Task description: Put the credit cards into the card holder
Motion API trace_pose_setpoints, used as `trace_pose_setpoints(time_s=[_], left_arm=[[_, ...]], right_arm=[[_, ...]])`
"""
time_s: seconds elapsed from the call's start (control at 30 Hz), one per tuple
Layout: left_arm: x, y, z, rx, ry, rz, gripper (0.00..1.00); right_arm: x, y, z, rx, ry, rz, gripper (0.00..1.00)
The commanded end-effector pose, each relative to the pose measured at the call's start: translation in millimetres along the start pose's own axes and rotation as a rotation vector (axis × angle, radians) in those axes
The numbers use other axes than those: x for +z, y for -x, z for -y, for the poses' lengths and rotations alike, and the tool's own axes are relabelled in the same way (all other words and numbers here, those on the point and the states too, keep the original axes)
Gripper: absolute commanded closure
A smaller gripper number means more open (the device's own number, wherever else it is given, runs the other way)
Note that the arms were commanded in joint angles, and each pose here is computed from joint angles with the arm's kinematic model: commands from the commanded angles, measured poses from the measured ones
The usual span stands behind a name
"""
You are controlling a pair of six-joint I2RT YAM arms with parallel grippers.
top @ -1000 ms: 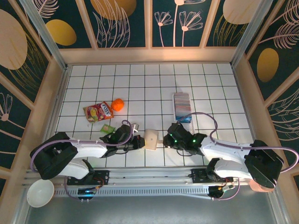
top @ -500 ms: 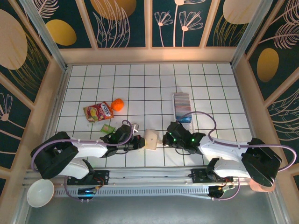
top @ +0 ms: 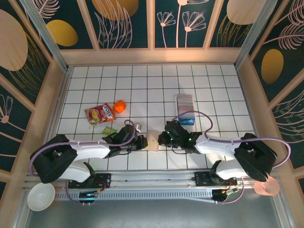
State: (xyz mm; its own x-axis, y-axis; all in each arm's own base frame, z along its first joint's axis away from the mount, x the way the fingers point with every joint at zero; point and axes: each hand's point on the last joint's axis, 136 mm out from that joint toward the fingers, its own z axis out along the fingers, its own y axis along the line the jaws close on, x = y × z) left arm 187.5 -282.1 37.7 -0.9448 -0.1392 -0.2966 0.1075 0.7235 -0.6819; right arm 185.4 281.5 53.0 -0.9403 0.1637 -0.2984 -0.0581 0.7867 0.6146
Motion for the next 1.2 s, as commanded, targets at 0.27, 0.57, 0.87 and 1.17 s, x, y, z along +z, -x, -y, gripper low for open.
trace_pose_setpoints(time_s=[0.27, 0.57, 0.87, 1.17], left_arm=[[16, 6, 16, 0.019, -0.035, -0.022, 1.00], [23, -8, -15, -0.015, 0.047, -0.048, 1.00], [17, -13, -22, -0.035, 0.044, -0.040, 1.00], [16, -14, -26, -0.039, 0.052, -0.032, 1.00]], right_arm=[[6, 2, -15, 0.006, 0.033, -0.008, 1.00], [4, 7, -24, -0.006, 0.050, 0.001, 1.00], [23, 1, -24, -0.024, 0.039, -0.053, 1.00], [33, -8, -18, -0.009, 0.033, -0.090, 1.00]])
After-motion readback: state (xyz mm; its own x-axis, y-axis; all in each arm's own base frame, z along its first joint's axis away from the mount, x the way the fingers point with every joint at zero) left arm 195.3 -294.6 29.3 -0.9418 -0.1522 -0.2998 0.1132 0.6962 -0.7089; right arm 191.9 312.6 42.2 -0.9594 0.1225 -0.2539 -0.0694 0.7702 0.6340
